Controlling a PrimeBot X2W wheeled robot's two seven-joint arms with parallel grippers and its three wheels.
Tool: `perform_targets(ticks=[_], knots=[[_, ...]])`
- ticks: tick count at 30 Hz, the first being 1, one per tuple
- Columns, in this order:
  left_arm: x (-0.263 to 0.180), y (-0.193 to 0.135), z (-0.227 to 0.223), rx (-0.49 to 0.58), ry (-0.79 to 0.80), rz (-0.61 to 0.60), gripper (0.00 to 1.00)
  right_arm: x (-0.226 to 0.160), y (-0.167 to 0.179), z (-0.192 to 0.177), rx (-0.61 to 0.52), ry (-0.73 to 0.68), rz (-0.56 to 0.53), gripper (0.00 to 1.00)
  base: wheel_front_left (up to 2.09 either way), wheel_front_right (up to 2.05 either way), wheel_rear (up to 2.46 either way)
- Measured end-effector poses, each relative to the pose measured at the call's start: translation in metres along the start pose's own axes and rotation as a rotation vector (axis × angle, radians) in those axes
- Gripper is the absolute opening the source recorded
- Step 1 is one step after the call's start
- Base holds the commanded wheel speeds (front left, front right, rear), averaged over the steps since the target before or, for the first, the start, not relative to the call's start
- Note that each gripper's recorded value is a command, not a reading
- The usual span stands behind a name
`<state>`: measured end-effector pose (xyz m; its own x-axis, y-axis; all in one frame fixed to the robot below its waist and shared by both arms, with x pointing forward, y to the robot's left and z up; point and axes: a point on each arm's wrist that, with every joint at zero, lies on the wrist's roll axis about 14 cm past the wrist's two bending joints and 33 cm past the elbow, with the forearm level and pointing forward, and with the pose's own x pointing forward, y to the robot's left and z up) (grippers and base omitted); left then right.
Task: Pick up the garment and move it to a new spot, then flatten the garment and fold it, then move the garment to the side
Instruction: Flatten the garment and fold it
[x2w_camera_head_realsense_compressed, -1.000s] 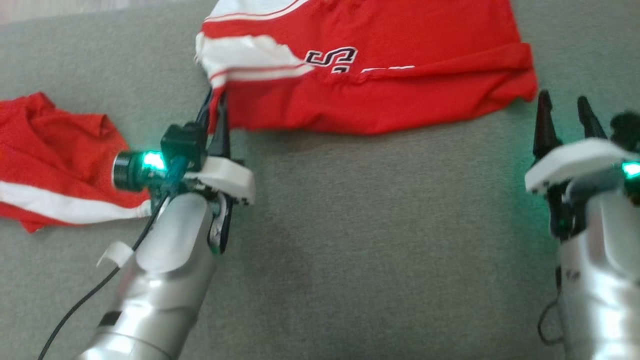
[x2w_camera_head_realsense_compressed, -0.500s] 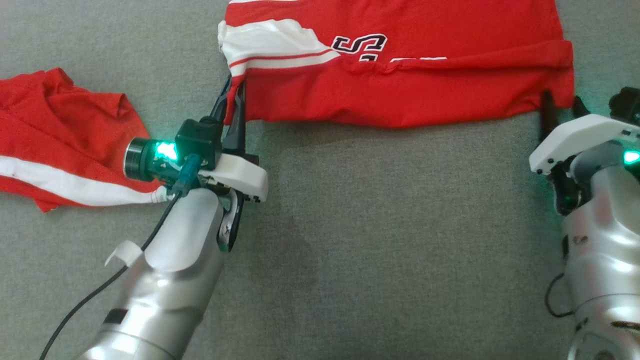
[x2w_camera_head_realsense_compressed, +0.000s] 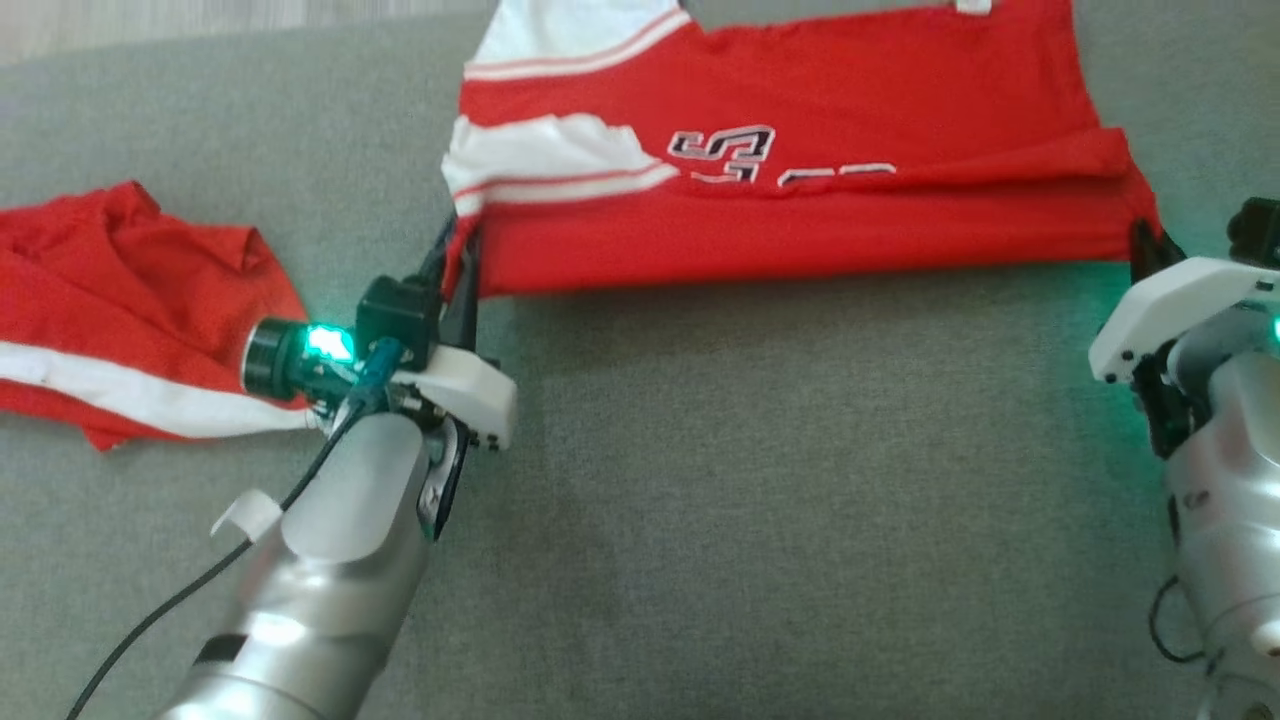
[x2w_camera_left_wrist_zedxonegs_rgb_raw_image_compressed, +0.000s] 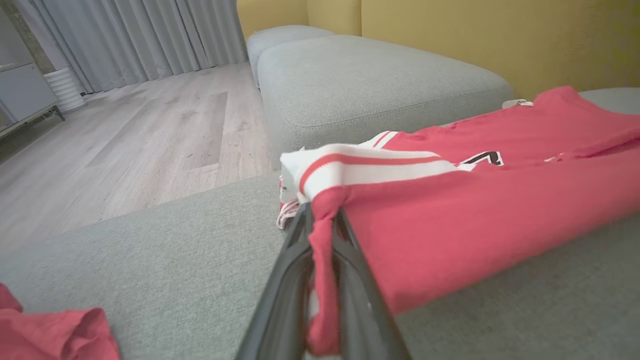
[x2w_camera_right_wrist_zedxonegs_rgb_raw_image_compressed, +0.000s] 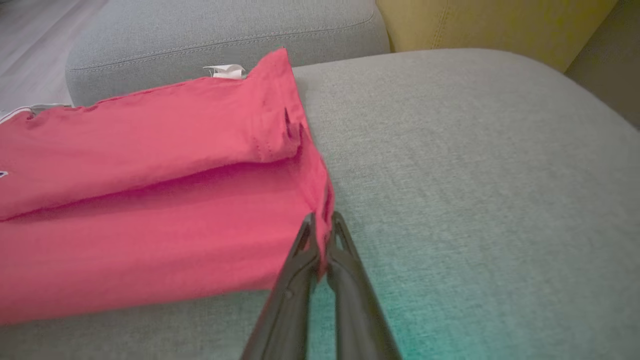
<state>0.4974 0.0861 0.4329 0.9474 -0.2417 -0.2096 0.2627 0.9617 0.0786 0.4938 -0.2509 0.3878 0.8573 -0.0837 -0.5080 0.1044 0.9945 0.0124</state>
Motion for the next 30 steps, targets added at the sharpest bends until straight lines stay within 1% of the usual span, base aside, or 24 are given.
perform_targets(ticks=[5, 9, 11, 14, 18, 23, 27, 28, 29, 30], knots=[[-0.015, -0.011, -0.008, 0.028, 0.058, -0.061, 0.0, -0.017, -0.011, 0.003, -0.036, 0.018, -0.001, 0.0, 0.0, 0.0, 0.0], [-0.037, -0.024, -0.025, 0.046, 0.133, -0.117, 0.0, -0.038, -0.02, -0.013, -0.056, 0.078, -0.003, 0.0, 0.0, 0.0, 0.0], [-0.054, -0.025, -0.028, 0.059, 0.139, -0.125, 0.0, -0.055, -0.023, -0.023, -0.064, 0.113, 0.008, 0.0, 0.0, 0.0, 0.0], [-0.068, -0.03, -0.026, 0.055, 0.142, -0.136, 0.0, -0.071, -0.022, -0.026, -0.062, 0.119, 0.026, 0.0, 0.0, 0.0, 0.0], [-0.093, -0.041, -0.035, 0.06, 0.188, -0.174, 0.0, -0.094, -0.032, -0.032, -0.063, 0.123, 0.032, 0.0, 0.0, 0.0, 0.0], [-0.119, -0.052, -0.046, 0.055, 0.233, -0.215, 0.0, -0.115, -0.04, -0.051, -0.025, 0.142, 0.034, 0.0, 0.0, 0.0, 0.0], [-0.124, -0.055, -0.043, 0.047, 0.238, -0.215, 0.0, -0.122, -0.044, -0.051, 0.021, 0.119, 0.025, 0.0, 0.0, 0.0, 0.0], [-0.124, -0.057, -0.041, 0.041, 0.232, -0.215, 0.15, -0.123, -0.045, -0.047, 0.029, 0.1, 0.021, 0.45, 0.0, 0.0, 0.0], [-0.123, -0.057, -0.037, 0.039, 0.223, -0.21, 0.59, -0.123, -0.046, -0.043, 0.044, 0.084, 0.018, 1.0, 0.0, 0.0, 0.0], [-0.122, -0.056, -0.035, 0.038, 0.215, -0.203, 1.0, -0.123, -0.045, -0.039, 0.056, 0.067, 0.017, 1.0, 0.0, 0.0, 0.0]])
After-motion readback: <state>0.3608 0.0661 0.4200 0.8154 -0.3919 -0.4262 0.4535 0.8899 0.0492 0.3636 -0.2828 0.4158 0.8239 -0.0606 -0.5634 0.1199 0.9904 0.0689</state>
